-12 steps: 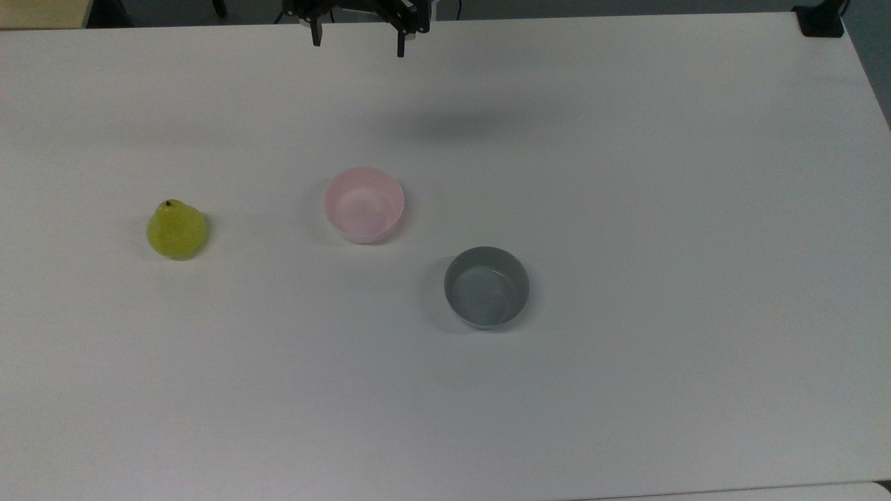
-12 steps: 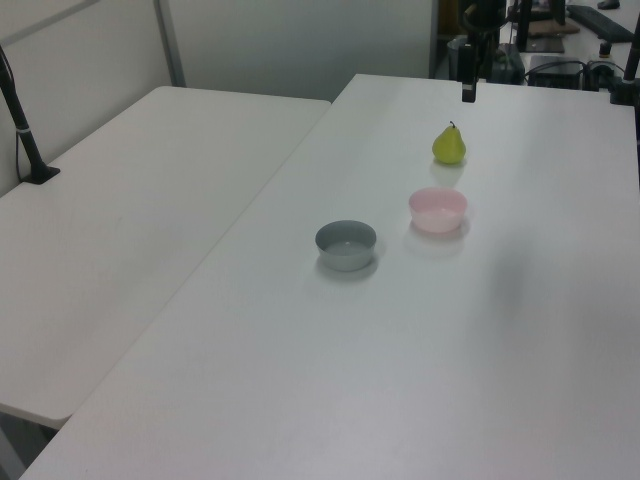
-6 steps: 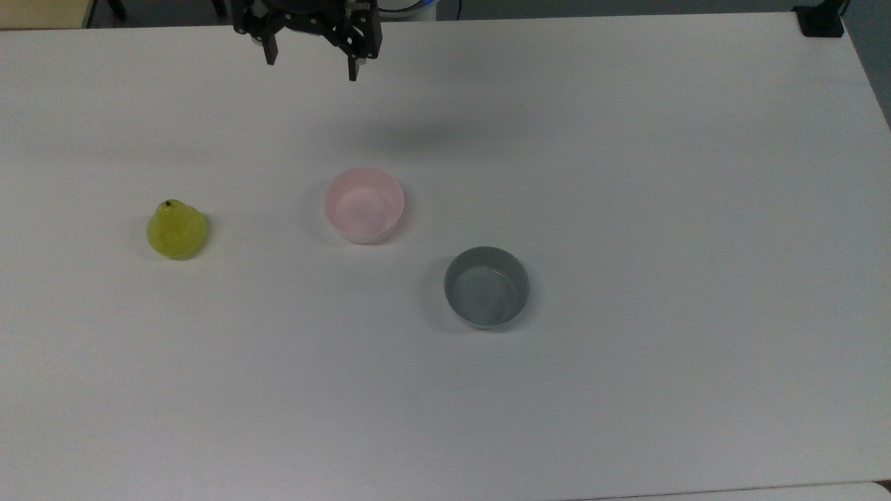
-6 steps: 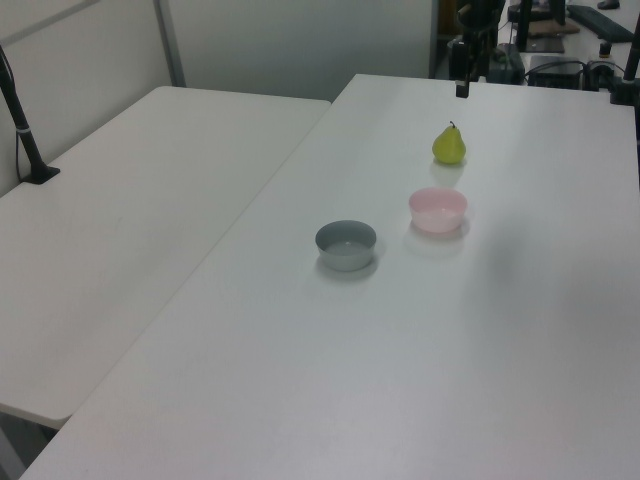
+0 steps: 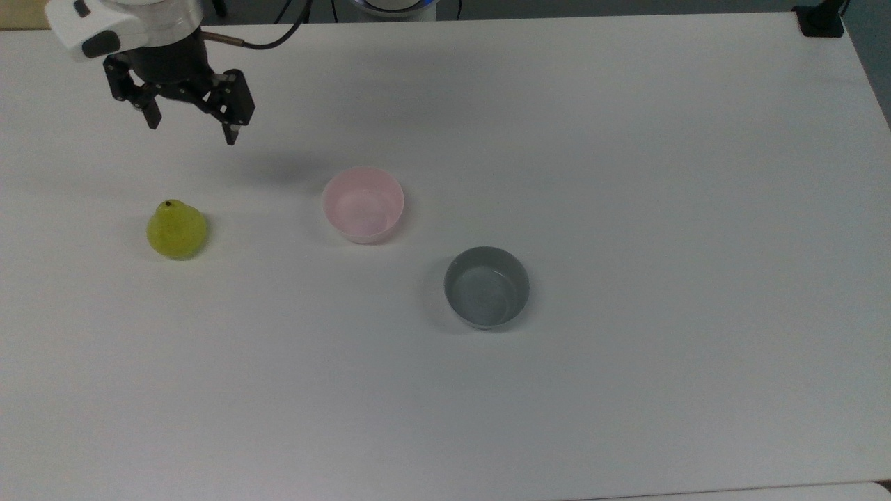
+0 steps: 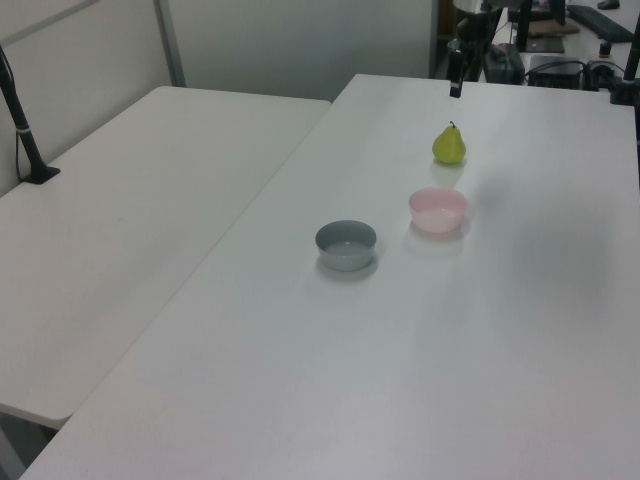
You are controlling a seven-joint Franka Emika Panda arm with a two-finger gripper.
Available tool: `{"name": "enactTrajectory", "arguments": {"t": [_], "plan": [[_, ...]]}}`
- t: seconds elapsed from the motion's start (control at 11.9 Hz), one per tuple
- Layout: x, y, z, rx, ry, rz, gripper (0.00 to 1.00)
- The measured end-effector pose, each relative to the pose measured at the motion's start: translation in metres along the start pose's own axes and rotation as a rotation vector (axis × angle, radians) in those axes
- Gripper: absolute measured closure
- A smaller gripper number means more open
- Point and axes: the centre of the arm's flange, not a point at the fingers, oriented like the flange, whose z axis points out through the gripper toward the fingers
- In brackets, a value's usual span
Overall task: Place the pear in the bowl
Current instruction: 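Move the gripper over the yellow-green pear and lower onto it, then close the gripper on the pear and lift it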
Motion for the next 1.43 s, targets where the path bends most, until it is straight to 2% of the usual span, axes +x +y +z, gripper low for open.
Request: {"name": "enactTrajectory", "arguments": {"t": [0.34, 0.76, 1.09, 1.43], "plan": [[0.010, 0.043, 0.064, -0.007, -0.012, 0.017, 0.00], [0.022, 0.052, 0.136, -0.018, -0.005, 0.016, 0.00], [0.028, 0.050, 0.171, -0.018, 0.017, 0.011, 0.00], [0.029, 0.050, 0.177, -0.036, 0.018, -0.006, 0.00]]}}
